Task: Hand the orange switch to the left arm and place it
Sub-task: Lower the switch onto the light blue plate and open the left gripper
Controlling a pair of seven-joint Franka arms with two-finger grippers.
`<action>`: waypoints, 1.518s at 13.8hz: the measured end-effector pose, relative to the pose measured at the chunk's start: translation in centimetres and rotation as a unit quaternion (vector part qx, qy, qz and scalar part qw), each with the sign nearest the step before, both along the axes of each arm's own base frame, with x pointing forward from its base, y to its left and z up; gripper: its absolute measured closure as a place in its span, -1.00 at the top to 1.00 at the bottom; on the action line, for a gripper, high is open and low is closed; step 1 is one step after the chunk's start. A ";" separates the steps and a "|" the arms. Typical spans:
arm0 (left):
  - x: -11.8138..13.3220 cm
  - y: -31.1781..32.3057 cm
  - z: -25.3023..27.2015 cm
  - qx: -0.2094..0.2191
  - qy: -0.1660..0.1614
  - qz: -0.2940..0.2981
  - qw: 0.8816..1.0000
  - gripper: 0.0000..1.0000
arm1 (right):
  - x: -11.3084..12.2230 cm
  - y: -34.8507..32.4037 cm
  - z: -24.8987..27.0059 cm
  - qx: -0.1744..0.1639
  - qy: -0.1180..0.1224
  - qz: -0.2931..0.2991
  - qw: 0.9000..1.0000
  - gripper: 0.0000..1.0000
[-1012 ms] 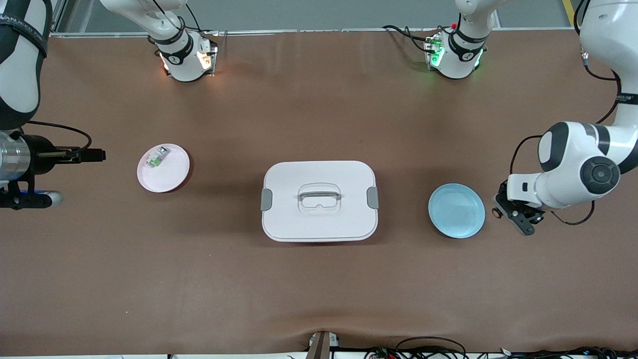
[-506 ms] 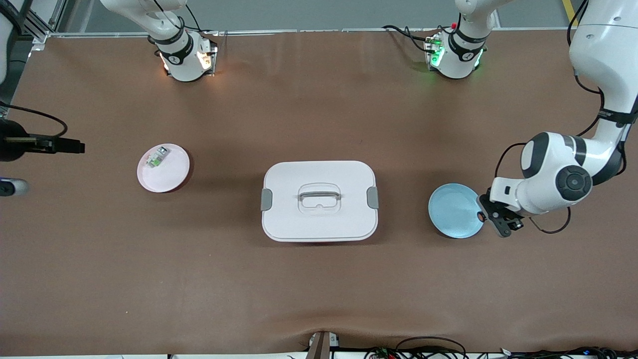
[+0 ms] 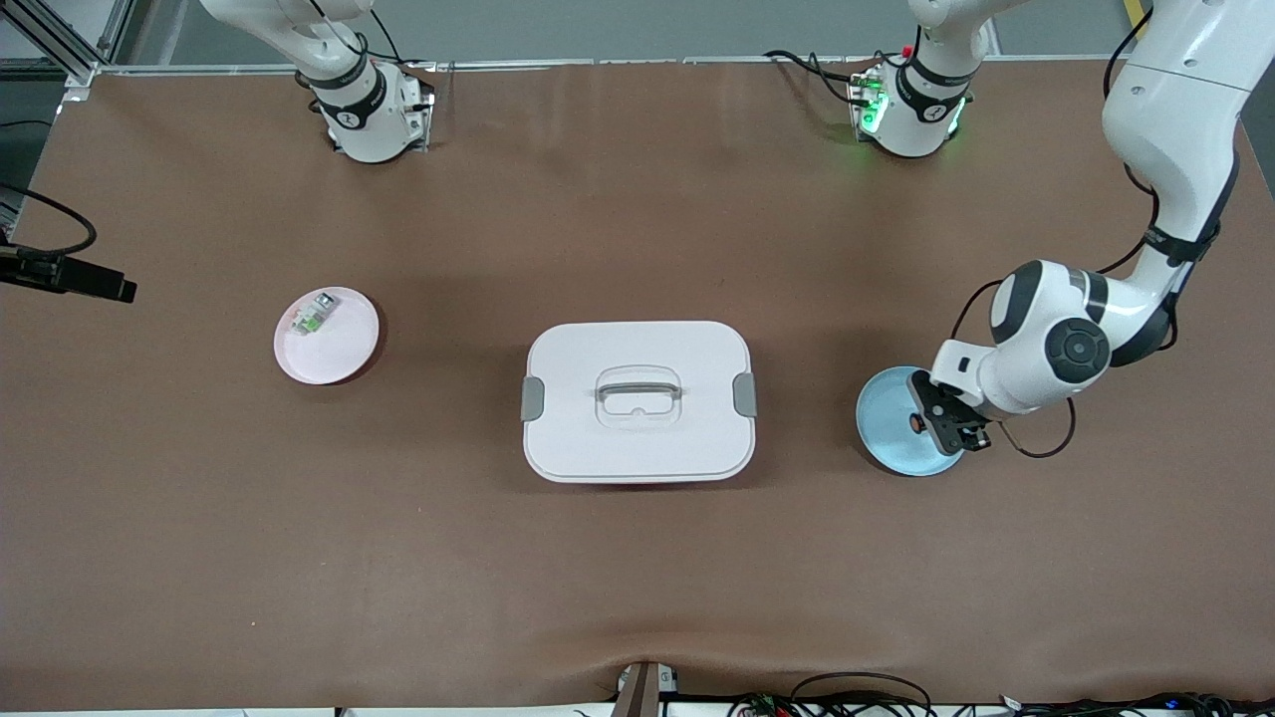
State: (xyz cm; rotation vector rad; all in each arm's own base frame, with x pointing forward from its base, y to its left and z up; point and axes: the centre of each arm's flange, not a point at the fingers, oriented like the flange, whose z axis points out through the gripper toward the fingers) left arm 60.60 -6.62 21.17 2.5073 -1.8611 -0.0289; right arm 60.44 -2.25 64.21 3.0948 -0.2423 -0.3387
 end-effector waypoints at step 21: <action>6.9 0.7 10.7 -0.007 -0.080 0.185 0.979 1.00 | -4.7 -1.0 -0.3 0.027 -0.072 0.056 0.995 1.00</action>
